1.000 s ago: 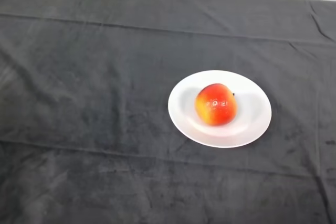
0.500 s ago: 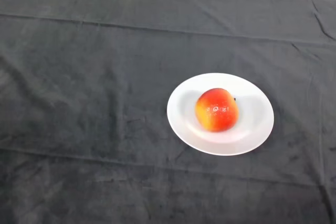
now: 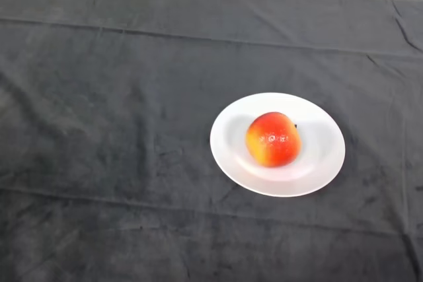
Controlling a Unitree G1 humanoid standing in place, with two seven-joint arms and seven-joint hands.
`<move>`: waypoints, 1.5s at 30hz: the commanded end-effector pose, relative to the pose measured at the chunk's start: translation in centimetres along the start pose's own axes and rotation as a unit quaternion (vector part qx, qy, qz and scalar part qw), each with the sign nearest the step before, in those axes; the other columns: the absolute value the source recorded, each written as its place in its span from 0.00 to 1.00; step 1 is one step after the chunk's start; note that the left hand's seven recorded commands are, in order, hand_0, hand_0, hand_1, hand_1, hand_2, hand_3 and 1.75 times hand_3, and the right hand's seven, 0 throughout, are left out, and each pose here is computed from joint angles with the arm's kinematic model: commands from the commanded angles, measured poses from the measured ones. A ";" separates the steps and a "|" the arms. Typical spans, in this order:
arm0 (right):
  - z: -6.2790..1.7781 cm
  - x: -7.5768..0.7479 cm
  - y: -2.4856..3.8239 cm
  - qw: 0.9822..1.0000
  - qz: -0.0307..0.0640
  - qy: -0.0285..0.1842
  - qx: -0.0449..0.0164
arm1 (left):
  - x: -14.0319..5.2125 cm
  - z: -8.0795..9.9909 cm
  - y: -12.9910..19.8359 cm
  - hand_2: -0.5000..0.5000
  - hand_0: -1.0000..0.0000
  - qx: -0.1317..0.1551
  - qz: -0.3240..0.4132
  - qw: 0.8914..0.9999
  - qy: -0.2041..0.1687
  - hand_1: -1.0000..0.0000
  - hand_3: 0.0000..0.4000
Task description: Move the apple to the plate
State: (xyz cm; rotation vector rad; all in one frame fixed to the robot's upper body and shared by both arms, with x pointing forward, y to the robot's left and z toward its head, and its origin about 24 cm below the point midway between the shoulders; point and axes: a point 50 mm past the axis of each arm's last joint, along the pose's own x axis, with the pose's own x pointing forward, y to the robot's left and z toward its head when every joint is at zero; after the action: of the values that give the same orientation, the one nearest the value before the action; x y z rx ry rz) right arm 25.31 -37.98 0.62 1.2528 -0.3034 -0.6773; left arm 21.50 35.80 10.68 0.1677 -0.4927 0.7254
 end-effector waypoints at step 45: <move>0.35 0.47 1.10 1.000 0.017 -0.014 0.014 | 0.3 -0.4 0.4 0.50 1.00 0.007 0.007 1.000 0.012 1.00 0.00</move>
State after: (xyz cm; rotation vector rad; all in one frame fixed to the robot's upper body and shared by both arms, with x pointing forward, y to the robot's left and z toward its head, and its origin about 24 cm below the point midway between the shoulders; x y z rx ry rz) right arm 25.31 -37.97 0.62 1.2527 -0.3032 -0.6773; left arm 21.25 36.07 9.95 0.1909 -0.4406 0.7083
